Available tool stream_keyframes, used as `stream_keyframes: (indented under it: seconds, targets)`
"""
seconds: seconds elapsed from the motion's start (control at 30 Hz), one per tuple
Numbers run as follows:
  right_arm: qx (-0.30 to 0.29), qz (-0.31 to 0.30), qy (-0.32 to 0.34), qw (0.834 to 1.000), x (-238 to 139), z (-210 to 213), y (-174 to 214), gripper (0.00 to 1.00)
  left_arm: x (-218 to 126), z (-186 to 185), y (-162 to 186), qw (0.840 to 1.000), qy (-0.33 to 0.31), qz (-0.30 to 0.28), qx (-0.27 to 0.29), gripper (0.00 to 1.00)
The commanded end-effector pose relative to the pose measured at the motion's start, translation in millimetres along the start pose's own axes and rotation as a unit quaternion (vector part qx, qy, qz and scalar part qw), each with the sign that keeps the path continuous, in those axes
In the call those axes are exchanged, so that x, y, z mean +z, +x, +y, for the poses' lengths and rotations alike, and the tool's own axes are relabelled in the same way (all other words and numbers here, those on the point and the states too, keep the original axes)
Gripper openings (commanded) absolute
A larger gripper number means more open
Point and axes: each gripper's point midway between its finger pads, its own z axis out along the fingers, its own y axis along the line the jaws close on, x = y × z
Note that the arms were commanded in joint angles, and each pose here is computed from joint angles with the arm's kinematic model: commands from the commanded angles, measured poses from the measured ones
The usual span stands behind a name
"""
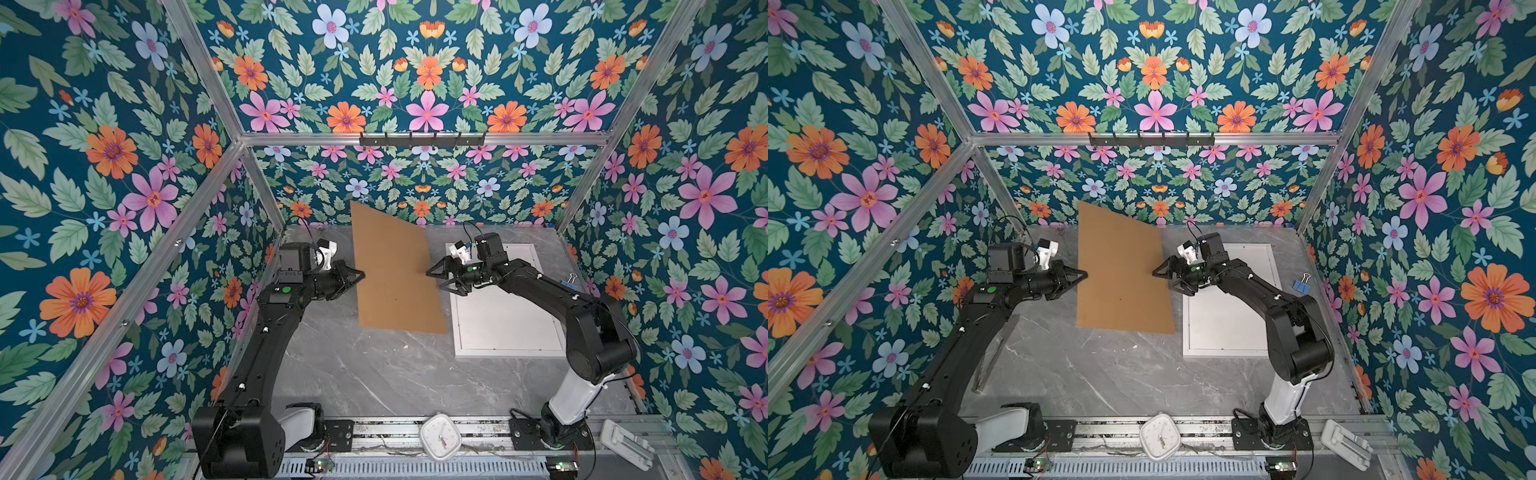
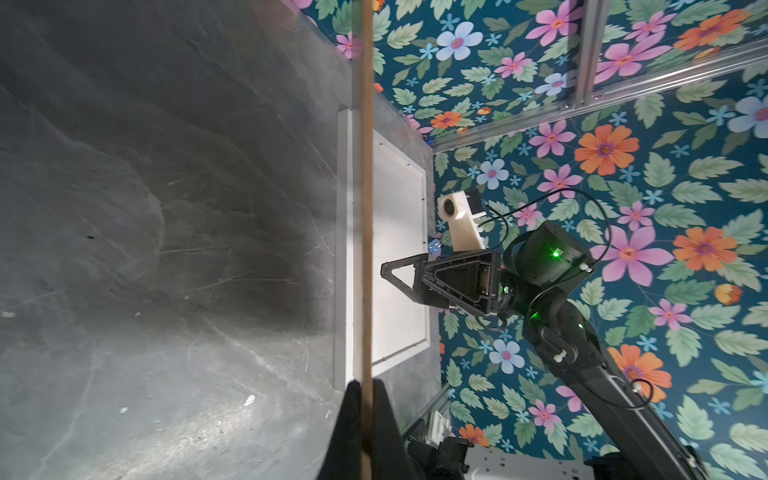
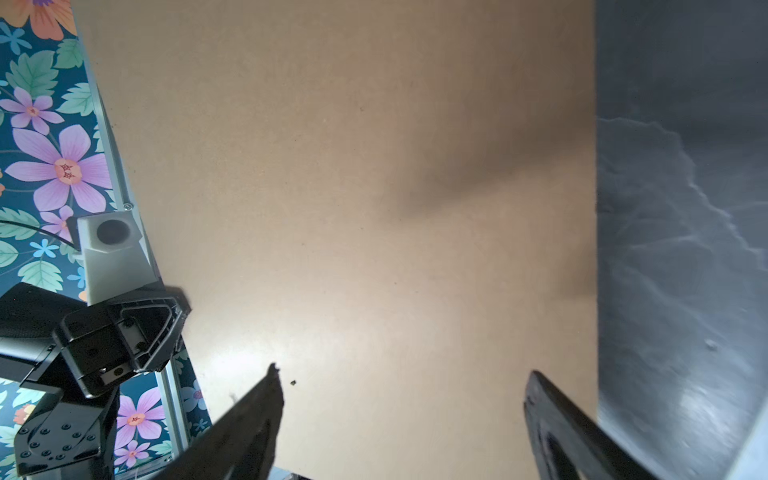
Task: Put the photo into the frame
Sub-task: 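Lift the cardboard with both grippers and carry it over the frame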
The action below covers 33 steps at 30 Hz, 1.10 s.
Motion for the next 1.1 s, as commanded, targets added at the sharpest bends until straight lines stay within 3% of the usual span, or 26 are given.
stream_keyframes:
  seconds: [0.0,0.17,0.33,0.57,0.8,1.07]
  targets:
    - [-0.003,-0.012,0.039,0.999,-22.4,-15.3,6.6,0.93,-5.7,-40.1,-4.9,0.995,0.092,-0.002,0.034,0.00]
    - [0.009,-0.047,0.060,0.997,-67.0,-38.6,9.2,0.94,-1.6,-50.8,-3.2,0.991,0.135,-0.008,0.020,0.00]
    - [0.026,-0.074,-0.003,0.997,-100.0,-46.5,9.8,0.94,13.6,-61.7,7.1,0.984,0.177,0.007,0.011,0.00]
    - [0.025,-0.080,-0.051,0.995,-114.8,-44.7,15.1,0.94,48.5,-74.5,24.8,0.979,0.199,0.043,0.010,0.00]
    - [0.030,-0.095,-0.123,0.987,-131.5,-30.3,14.6,0.86,67.1,-83.5,25.0,0.972,0.231,0.050,-0.003,0.00]
    - [0.020,-0.114,-0.142,0.983,-152.2,-14.4,18.9,0.72,85.3,-77.1,26.4,0.965,0.251,0.067,-0.025,0.00]
